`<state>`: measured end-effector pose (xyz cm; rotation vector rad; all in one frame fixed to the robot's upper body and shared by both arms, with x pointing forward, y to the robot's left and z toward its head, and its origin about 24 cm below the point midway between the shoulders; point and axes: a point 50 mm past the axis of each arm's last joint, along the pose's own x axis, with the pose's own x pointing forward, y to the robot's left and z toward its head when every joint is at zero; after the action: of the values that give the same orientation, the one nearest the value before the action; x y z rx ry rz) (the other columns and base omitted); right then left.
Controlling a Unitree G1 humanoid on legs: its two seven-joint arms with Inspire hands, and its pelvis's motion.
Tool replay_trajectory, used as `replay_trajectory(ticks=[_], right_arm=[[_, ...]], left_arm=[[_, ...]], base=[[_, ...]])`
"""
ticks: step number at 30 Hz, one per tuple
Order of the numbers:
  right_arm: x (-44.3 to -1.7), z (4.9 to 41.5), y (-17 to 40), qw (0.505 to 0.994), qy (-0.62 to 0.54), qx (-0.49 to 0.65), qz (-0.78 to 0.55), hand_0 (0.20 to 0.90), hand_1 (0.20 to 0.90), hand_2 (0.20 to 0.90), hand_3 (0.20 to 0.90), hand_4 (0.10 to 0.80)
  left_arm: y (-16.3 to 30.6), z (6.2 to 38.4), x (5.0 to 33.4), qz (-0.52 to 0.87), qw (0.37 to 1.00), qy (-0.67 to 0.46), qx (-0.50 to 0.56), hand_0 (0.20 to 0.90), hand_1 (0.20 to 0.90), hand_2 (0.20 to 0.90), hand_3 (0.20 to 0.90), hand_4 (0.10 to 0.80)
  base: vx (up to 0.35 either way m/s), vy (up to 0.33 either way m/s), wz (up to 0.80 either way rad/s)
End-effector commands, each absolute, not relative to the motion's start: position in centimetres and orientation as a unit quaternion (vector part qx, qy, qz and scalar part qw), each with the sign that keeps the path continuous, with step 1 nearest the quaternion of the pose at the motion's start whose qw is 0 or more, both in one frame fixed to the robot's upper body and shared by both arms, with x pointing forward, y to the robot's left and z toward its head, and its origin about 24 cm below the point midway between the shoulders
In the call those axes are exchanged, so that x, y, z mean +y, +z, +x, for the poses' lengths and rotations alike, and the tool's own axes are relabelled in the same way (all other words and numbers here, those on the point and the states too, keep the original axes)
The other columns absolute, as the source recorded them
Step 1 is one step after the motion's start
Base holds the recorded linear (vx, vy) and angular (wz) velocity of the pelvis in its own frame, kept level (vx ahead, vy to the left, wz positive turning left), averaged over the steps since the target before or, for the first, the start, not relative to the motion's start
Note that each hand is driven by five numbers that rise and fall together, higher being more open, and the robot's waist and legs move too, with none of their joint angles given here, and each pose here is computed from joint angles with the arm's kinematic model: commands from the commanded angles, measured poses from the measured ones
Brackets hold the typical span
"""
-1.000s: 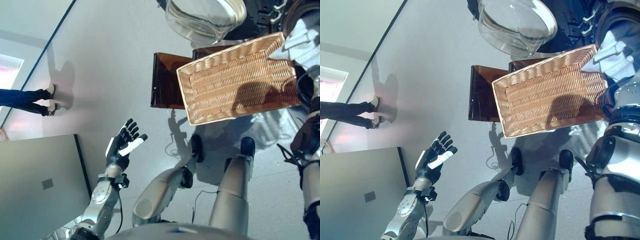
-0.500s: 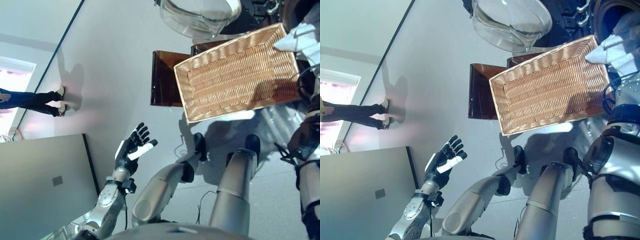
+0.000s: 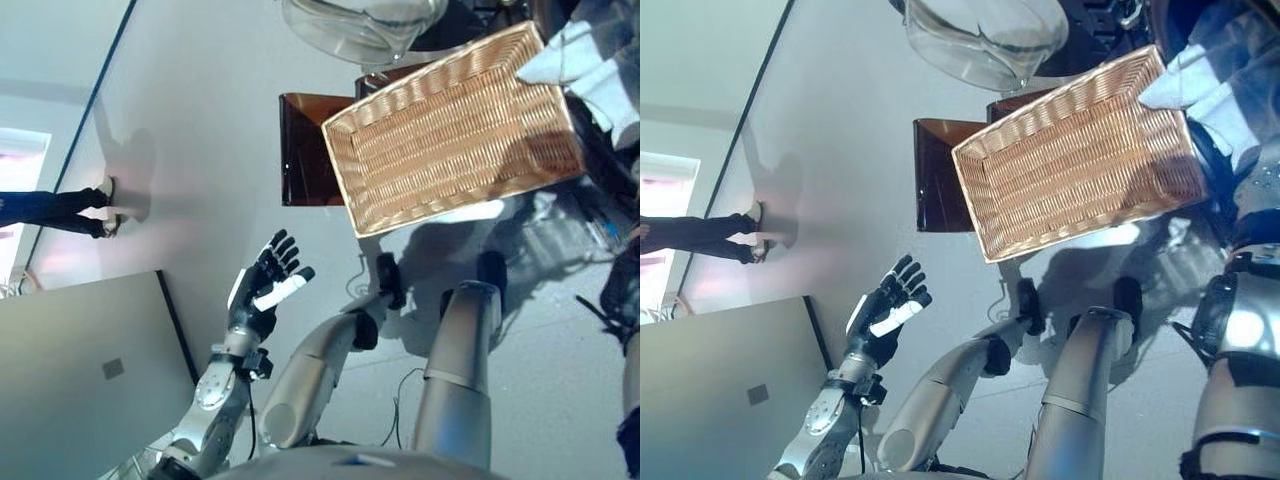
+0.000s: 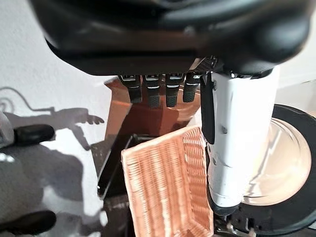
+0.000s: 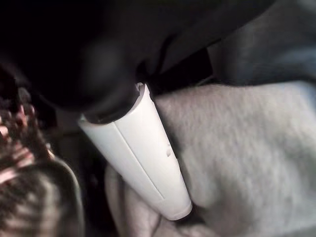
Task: Pick up the clothes and place them into the washing machine
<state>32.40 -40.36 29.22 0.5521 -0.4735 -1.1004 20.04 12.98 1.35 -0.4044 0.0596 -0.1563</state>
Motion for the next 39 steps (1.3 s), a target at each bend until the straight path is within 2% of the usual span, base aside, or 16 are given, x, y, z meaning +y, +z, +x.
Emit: replay_trajectory(ticks=[1, 13, 14, 20, 27, 32, 39], right_arm=[[-43.8, 28.3, 32.9, 0.775, -0.545, -0.265, 0.176, 0.2, 0.2, 0.2, 0.2, 0.3], [-42.3, 28.8, 33.6, 0.755, -0.541, -0.317, 0.19, 0.2, 0.2, 0.2, 0.2, 0.3], [-42.2, 28.9, 33.4, 0.753, -0.542, -0.315, 0.199, 0.9, 0.9, 0.9, 0.9, 0.8], [-41.1, 29.9, 33.3, 0.755, -0.541, -0.315, 0.197, 0.9, 0.9, 0.9, 0.9, 0.8], [-39.1, 31.1, 32.3, 0.769, -0.557, -0.304, 0.085, 0.9, 0.9, 0.9, 0.9, 0.8], [-37.4, 32.3, 29.9, 0.783, -0.552, -0.286, 0.013, 0.9, 0.9, 0.9, 0.9, 0.8], [-35.1, 33.6, 27.5, 0.801, -0.532, -0.274, 0.002, 0.9, 0.9, 0.9, 0.9, 0.8]], left_arm=[[3.7, 20.4, 17.2, -0.193, 0.98, -0.005, -0.049, 0.9, 0.9, 0.9, 0.9, 0.8], [4.3, 21.0, 17.2, -0.195, 0.978, 0.012, -0.067, 0.9, 0.9, 0.9, 0.9, 0.8], [4.3, 21.1, 17.1, -0.196, 0.978, 0.011, -0.067, 0.9, 0.9, 0.9, 0.9, 0.8], [4.2, 21.4, 17.0, -0.194, 0.979, 0.009, -0.068, 0.9, 0.9, 0.9, 0.9, 0.8], [4.6, 21.3, 17.5, -0.184, 0.98, 0.01, -0.08, 0.9, 0.9, 0.9, 0.9, 0.8], [4.7, 21.1, 17.8, -0.172, 0.981, 0.012, -0.088, 0.9, 0.9, 0.9, 0.9, 0.8], [5.0, 21.1, 18.0, -0.17, 0.981, 0.013, -0.098, 0.9, 0.9, 0.9, 0.9, 0.8]], base=[[-0.025, -0.032, -0.03], [-0.021, 0.003, 0.05], [0.006, 0.069, -0.07], [-0.003, 0.056, -0.07], [-0.025, 0.052, -0.09], [-0.015, 0.048, -0.01], [-0.022, 0.046, -0.04]])
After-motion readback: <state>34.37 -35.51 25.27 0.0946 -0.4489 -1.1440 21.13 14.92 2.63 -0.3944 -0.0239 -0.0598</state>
